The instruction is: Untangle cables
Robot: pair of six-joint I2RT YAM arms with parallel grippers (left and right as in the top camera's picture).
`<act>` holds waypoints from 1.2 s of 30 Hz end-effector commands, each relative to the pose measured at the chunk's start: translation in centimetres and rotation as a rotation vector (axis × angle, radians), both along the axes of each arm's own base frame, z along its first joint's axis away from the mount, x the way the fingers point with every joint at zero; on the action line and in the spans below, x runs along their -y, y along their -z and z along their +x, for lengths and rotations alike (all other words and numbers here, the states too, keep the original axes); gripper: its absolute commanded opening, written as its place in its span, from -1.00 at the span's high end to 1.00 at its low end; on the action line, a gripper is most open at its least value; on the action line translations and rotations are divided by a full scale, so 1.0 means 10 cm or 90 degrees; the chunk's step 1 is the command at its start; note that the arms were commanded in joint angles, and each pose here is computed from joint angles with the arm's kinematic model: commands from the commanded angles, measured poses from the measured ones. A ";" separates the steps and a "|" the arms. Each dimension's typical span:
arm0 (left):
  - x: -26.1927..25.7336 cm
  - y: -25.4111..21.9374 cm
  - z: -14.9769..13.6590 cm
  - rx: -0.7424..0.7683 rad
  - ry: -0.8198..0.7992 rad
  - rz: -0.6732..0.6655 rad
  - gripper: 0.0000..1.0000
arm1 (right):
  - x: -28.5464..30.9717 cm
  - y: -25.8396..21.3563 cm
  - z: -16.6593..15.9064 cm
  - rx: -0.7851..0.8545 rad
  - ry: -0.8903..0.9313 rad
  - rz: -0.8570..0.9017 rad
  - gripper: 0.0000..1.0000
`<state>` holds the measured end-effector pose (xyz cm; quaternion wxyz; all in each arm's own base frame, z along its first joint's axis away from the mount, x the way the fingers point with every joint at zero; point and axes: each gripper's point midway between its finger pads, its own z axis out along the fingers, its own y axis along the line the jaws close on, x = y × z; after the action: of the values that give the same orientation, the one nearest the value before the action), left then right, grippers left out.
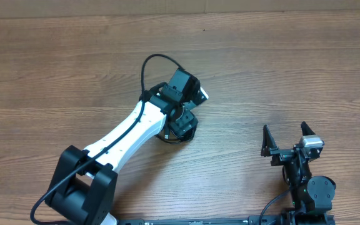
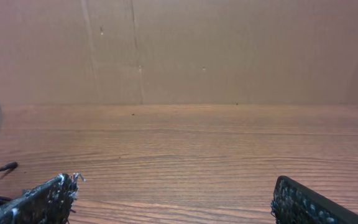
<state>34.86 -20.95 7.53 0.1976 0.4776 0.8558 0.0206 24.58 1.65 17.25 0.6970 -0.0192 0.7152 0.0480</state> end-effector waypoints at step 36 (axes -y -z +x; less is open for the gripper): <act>-0.14 0.23 0.38 -0.035 -0.351 -0.096 0.92 | 0.00 0.02 0.00 0.002 0.000 -0.003 -1.00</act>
<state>36.81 -19.33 1.43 0.1441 0.3120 0.9390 0.0082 24.58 1.65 17.26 0.6972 -0.0189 0.7150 0.0482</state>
